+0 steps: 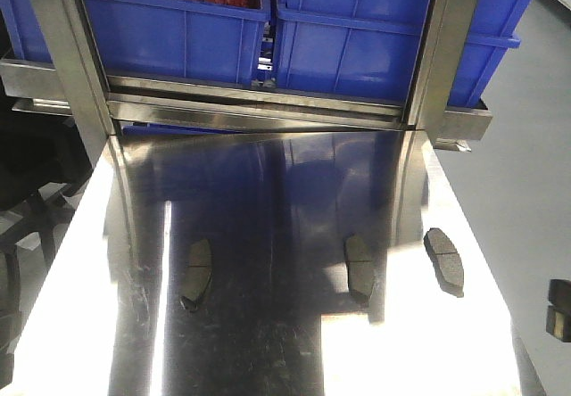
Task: Move and align brake pads A on conveyor
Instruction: 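Lower the right gripper onto the brake pad nearest it and close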
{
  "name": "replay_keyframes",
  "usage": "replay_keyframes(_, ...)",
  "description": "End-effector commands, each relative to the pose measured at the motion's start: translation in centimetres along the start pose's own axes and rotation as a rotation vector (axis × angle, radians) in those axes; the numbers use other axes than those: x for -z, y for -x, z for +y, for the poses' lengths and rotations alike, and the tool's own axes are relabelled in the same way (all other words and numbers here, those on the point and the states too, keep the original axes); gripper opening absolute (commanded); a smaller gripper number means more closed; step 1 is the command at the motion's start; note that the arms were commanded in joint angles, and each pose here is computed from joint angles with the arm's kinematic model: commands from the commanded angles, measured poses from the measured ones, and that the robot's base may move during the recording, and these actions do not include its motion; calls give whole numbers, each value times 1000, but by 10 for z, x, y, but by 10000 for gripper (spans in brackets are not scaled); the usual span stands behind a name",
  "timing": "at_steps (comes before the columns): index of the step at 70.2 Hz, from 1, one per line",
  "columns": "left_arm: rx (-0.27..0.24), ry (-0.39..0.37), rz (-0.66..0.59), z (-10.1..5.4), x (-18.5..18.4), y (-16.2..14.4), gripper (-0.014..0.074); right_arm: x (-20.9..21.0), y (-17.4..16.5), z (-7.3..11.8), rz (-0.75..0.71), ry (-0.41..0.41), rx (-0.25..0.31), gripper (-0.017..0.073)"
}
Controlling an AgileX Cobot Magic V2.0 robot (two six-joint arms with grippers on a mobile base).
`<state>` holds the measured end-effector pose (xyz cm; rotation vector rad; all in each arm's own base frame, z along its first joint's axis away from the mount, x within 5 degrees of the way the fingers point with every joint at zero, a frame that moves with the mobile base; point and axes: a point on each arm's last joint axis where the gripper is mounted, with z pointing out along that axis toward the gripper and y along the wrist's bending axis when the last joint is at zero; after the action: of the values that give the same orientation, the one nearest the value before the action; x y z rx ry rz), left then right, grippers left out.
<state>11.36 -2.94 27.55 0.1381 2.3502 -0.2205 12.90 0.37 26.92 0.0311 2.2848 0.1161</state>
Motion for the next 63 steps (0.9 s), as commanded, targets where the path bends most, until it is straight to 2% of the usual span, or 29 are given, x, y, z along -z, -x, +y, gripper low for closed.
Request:
replay_keyframes(1, 12, -19, -101, -3, 6, 13, -8, 0, 21, 5, -82, 50, 38, 391)
replay_keyframes(7, 12, -19, -101, -3, 6, 13, -8, -6, 31, 14, -52, 120, 94, 391)
replay_keyframes(16, 12, -19, -101, -3, 6, 13, -8, -20, 48, 24, -9, 169, 151, 391)
replay_keyframes(26, 12, -19, -101, -3, 6, 13, -8, -37, 68, 27, 28, 175, 158, 391)
replay_keyframes(34, 12, -19, -101, -3, 6, 13, -8, -57, 81, 24, 76, 132, 192, 391)
replay_keyframes(38, 12, -19, -101, -3, 6, 13, -8, -70, 85, 22, 112, 107, 190, 391)
replay_keyframes(44, 12, -19, -101, -3, 6, 13, -8, -93, 88, 19, 188, 79, 135, 391)
replay_keyframes(48, 12, -19, -101, -3, 6, 13, -8, -107, 89, 18, 238, 69, 125, 391)
replay_keyframes(63, 12, -19, -101, -3, 6, 13, -8, -160, 100, 16, 428, 60, 148, 442)
